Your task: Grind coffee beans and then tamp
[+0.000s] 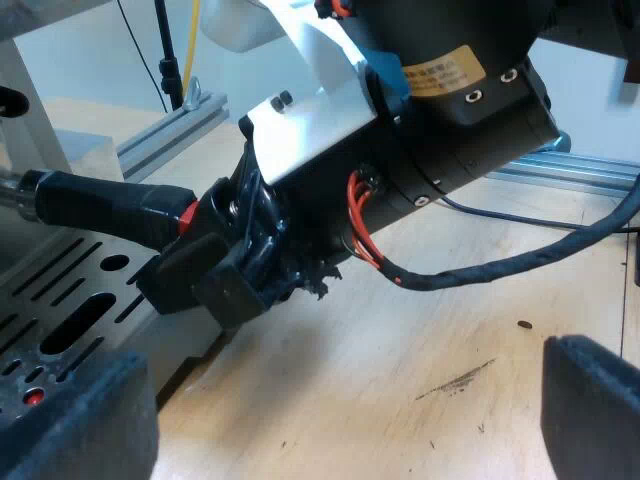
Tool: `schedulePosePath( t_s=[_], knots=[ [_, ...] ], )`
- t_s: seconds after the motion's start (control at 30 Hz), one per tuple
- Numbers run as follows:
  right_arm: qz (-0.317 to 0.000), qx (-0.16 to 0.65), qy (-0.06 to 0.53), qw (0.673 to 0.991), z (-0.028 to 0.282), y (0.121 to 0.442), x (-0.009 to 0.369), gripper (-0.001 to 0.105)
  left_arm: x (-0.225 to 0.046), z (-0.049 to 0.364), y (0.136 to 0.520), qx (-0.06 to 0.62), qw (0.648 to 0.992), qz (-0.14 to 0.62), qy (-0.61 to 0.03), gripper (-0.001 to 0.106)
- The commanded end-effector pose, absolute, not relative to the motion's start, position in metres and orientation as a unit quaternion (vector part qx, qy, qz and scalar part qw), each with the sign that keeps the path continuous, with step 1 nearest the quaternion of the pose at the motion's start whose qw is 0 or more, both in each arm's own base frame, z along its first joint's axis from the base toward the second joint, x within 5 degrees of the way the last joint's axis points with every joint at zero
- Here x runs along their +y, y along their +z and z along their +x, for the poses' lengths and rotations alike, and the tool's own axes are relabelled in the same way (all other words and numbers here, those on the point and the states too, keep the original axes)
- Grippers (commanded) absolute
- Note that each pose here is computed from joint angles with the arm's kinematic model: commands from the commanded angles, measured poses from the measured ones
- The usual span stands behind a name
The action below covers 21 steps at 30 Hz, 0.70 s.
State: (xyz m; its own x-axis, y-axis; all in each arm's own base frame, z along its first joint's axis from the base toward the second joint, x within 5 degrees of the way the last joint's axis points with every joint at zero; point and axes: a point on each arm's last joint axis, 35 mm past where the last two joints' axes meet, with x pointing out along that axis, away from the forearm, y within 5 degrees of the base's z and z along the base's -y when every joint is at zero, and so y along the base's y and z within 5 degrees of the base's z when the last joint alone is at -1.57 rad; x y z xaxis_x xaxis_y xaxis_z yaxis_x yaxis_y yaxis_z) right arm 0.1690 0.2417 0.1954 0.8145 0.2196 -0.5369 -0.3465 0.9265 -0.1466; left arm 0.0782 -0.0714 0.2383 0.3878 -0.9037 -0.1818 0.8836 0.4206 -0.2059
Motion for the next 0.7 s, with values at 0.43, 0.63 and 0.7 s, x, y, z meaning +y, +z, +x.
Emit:
schedulePosePath(
  t_s=[0.43, 0.63, 0.7],
  knots=[
    [-0.163, 0.247, 0.16, 0.942, 0.139, 0.207, 0.247, 0.0, -0.073, 0.078, 0.24, 0.12, 0.828, -0.04, -0.546, 0.079],
    [-0.162, 0.238, 0.162, 0.944, 0.133, 0.209, 0.249, 0.0, -0.073, 0.078, 0.24, 0.12, 0.828, -0.04, -0.546, 0.079],
    [-0.162, 0.238, 0.162, 0.944, 0.133, 0.209, 0.249, 0.0, -0.073, 0.078, 0.24, 0.12, 0.828, -0.04, -0.546, 0.079]
  ],
)
